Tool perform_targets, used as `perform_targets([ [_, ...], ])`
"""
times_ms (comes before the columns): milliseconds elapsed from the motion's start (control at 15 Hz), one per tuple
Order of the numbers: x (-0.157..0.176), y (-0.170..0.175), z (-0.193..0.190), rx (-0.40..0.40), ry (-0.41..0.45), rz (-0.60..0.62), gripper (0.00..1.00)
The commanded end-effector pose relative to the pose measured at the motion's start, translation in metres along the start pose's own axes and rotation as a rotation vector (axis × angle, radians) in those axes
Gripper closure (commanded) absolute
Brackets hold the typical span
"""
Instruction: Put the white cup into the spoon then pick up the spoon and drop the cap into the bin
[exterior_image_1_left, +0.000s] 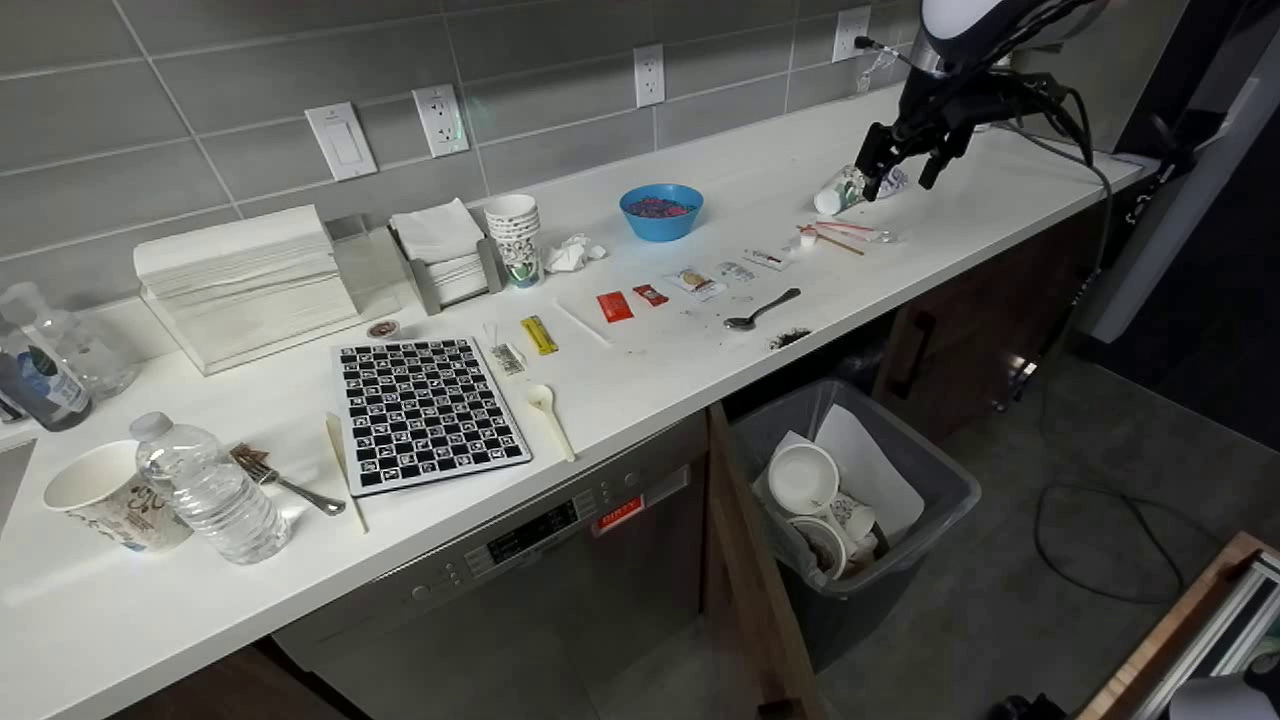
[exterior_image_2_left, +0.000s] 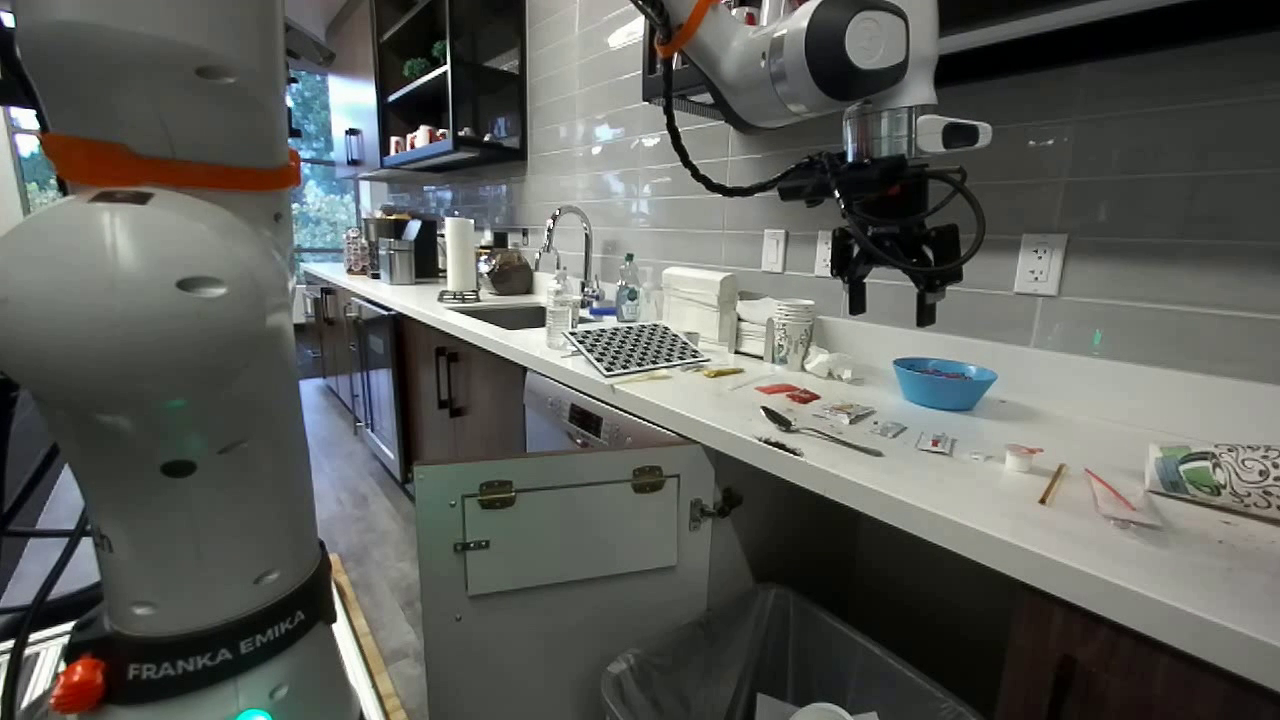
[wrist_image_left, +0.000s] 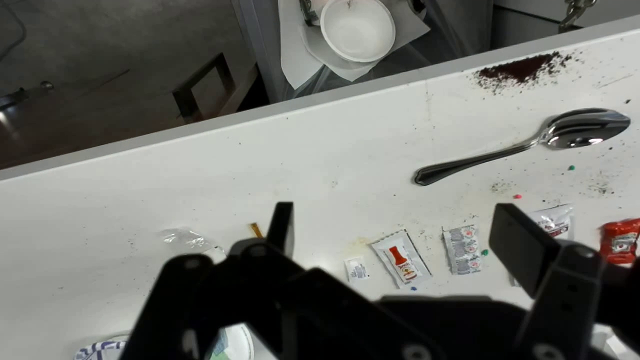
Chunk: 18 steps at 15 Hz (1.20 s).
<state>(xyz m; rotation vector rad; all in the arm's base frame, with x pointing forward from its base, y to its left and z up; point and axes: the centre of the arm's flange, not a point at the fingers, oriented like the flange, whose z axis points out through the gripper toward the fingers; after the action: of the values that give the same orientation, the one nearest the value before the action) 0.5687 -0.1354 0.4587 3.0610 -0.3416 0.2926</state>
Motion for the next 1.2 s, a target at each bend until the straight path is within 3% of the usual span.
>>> perform_targets([
  [0, 0.000, 0.000, 0.000, 0.000, 0.000, -0.001, 0.00],
  [267, 0.007, -0.006, -0.001, 0.007, 0.020, -0.024, 0.00],
  [533, 0.052, 0.009, 0.017, 0.035, 0.093, -0.135, 0.00],
  [1133, 0.134, 0.019, 0.079, 0.097, 0.076, -0.296, 0.00],
])
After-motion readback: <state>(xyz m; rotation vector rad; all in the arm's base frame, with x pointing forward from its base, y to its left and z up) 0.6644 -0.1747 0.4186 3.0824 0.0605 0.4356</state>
